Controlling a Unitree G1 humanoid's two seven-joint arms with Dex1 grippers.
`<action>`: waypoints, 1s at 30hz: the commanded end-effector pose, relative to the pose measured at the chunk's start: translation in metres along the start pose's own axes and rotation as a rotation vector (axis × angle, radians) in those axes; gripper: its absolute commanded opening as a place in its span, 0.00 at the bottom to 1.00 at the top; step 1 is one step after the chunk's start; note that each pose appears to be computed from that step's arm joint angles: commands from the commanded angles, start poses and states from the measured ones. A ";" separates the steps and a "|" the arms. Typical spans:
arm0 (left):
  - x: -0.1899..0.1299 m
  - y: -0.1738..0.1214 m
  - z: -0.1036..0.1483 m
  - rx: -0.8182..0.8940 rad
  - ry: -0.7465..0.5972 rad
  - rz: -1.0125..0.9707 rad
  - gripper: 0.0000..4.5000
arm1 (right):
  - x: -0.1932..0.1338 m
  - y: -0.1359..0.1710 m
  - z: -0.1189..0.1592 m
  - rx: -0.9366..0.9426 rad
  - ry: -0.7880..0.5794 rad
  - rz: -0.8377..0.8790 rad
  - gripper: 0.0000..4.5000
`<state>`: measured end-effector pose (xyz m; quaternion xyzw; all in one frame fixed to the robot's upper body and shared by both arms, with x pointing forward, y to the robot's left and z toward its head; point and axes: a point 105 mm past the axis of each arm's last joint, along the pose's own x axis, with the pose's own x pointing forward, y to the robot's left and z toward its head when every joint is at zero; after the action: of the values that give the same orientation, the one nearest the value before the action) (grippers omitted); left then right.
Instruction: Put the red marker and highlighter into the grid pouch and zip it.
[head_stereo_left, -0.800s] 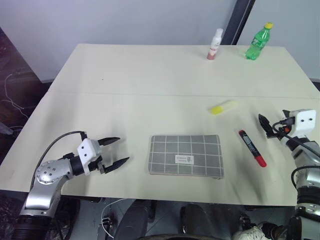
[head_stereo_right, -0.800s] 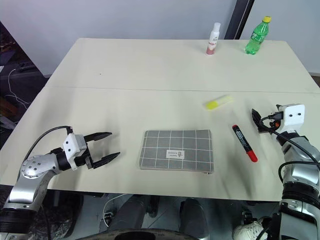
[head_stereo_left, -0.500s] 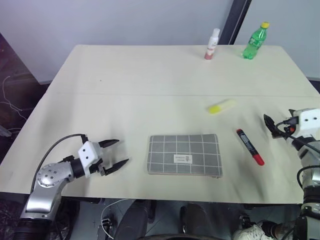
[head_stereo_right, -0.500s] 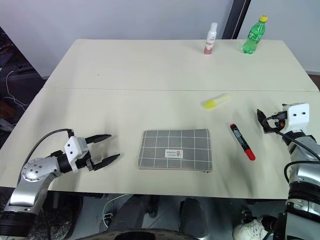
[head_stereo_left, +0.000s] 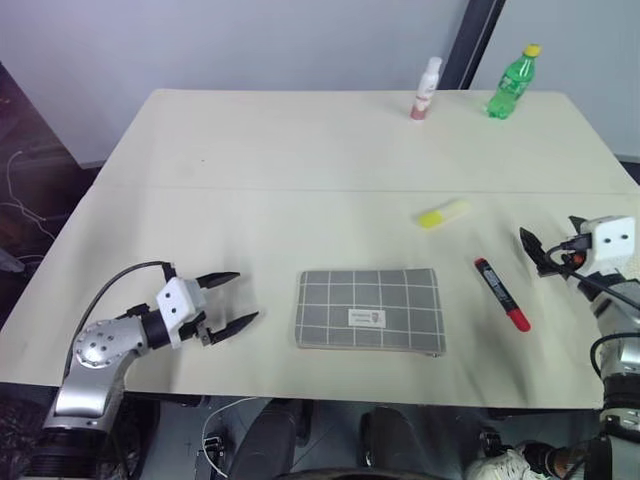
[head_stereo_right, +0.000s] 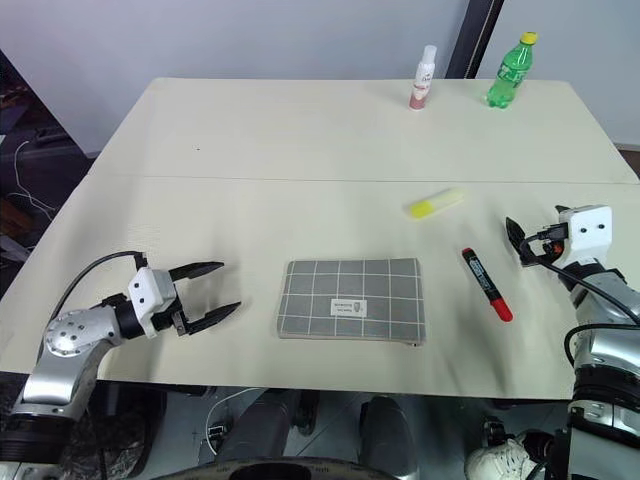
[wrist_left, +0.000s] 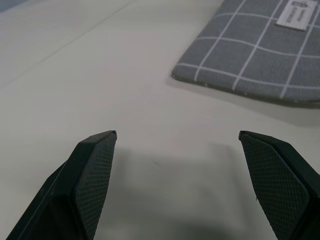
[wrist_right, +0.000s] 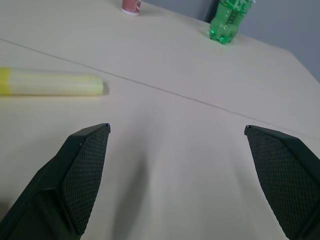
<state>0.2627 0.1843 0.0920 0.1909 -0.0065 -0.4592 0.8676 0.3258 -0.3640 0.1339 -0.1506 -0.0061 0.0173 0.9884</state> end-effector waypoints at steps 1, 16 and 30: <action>-0.001 0.003 0.005 0.019 -0.033 0.018 0.92 | 0.001 -0.001 0.014 0.000 -0.049 -0.002 1.00; 0.022 -0.016 0.006 0.373 -0.041 -0.161 0.92 | -0.074 0.183 0.049 0.023 -0.022 0.931 0.01; 0.082 -0.042 0.028 0.622 -0.269 -0.299 0.92 | -0.057 0.180 -0.002 -0.259 0.095 0.897 0.01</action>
<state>0.2717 0.0944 0.0878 0.3821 -0.2155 -0.5770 0.6890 0.2626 -0.1922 0.0795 -0.2567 0.0982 0.4381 0.8559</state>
